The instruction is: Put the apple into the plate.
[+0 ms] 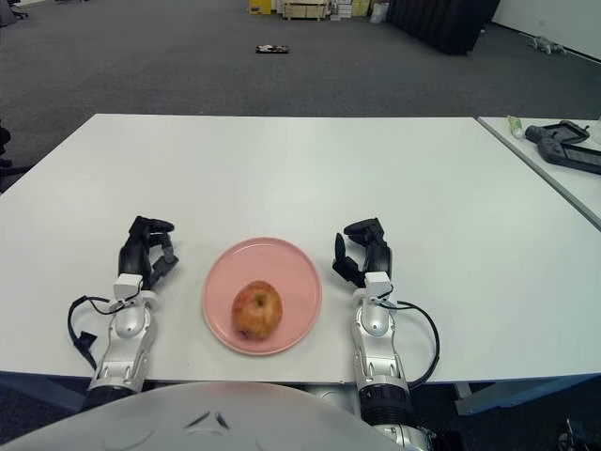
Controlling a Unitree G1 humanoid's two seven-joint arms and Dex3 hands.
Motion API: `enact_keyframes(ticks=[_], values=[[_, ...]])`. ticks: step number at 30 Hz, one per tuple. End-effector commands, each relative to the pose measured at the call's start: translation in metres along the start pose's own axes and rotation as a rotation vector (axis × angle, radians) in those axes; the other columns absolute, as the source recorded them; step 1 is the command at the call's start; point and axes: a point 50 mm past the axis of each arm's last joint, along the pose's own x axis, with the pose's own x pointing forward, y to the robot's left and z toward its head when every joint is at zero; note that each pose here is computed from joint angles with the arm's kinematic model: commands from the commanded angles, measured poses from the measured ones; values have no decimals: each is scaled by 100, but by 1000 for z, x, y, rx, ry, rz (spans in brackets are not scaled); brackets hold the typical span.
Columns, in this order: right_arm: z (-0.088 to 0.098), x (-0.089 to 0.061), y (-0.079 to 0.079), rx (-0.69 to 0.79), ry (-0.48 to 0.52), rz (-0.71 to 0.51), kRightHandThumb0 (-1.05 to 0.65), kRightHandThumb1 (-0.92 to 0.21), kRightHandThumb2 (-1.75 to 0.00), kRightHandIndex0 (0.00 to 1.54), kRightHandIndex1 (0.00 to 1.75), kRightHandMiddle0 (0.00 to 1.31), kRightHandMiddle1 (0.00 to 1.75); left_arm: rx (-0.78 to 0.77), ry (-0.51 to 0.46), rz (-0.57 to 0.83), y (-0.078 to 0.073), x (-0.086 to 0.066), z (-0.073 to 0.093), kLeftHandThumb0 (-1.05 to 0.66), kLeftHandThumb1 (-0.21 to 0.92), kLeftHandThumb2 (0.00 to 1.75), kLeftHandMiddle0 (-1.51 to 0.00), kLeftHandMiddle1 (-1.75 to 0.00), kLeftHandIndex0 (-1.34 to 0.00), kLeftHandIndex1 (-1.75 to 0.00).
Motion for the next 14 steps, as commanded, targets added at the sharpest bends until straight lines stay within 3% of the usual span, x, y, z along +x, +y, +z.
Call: enact_keyframes(ticks=[1, 14], values=[[-12, -5, 1, -6, 76, -5, -38, -66, -89, 59, 131, 35, 175, 12, 144, -45, 5, -11, -22, -37, 75, 77, -51, -145, -29, -175], [-12, -5, 1, -12, 72, 2, -38, -66, -89, 60, 132, 35, 175, -28, 257, -189, 3, -9, -27, -35, 89, 58, -42, -140, -21, -175]])
